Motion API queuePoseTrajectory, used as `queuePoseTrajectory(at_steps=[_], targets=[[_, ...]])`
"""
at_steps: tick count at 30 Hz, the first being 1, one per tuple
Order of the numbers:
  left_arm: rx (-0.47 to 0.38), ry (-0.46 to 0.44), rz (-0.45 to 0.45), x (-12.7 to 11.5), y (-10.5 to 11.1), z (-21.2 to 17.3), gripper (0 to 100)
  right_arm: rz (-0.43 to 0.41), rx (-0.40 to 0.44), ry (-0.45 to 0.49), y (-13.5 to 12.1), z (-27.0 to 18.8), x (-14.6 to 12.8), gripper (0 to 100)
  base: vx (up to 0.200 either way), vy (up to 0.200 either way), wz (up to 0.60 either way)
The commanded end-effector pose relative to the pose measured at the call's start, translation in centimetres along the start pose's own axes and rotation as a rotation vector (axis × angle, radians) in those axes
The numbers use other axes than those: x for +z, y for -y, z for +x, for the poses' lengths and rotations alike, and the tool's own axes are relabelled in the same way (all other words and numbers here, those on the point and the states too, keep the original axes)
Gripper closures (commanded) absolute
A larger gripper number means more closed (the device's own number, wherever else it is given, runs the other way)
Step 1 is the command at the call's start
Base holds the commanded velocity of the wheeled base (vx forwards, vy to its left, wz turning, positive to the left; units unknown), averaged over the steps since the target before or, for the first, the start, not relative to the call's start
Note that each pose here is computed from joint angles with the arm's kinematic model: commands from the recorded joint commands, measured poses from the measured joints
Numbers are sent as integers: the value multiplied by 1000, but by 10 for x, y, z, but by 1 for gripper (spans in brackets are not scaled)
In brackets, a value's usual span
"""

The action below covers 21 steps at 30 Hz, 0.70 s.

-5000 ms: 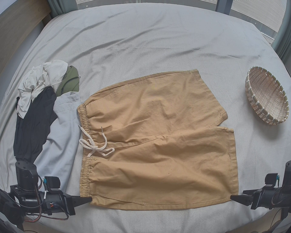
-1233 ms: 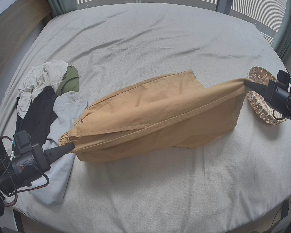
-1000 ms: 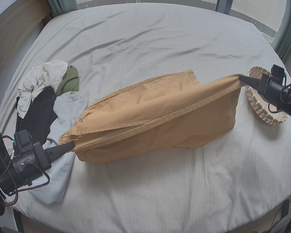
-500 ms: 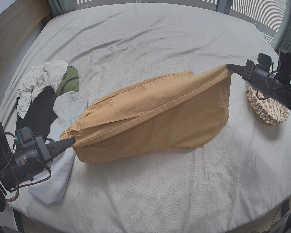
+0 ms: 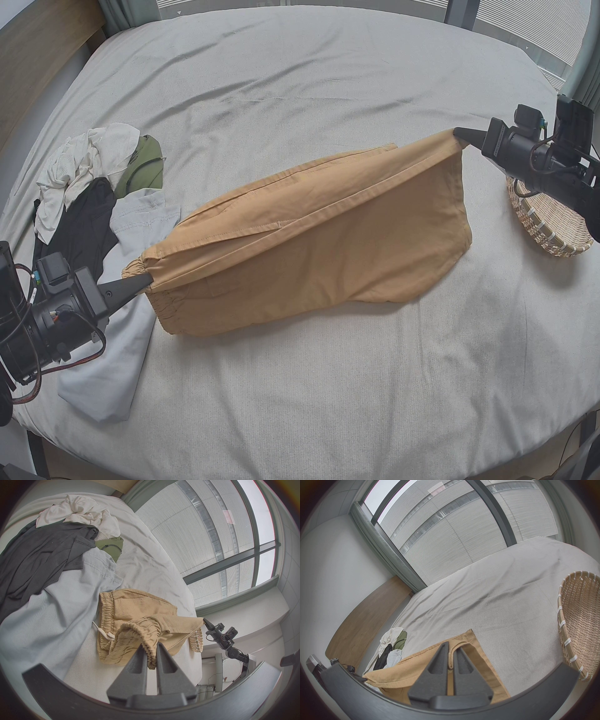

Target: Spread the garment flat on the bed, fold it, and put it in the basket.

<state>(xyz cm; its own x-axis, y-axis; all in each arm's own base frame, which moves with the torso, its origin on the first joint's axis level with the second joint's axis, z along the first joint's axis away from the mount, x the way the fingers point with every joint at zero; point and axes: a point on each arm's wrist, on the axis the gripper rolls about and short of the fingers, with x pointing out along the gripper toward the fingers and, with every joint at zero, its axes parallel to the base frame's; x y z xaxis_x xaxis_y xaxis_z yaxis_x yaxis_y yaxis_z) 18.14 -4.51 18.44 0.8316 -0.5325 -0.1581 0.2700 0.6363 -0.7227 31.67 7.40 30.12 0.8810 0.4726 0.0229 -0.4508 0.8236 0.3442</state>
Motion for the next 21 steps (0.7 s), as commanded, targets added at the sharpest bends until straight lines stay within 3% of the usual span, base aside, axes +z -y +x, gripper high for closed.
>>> queuePoseTrajectory(at_steps=[1,10,21], targets=[[19,-11,-7,-1,-4,4,100,2,2,-9,3,12,-4,100,0,0,0],[57,-40,-21,-2,-14,18,100,1,11,-14,5,29,-7,100,0,0,0],[75,31,-36,14,-30,31,100,-5,20,5,17,53,-20,100,0,0,0]])
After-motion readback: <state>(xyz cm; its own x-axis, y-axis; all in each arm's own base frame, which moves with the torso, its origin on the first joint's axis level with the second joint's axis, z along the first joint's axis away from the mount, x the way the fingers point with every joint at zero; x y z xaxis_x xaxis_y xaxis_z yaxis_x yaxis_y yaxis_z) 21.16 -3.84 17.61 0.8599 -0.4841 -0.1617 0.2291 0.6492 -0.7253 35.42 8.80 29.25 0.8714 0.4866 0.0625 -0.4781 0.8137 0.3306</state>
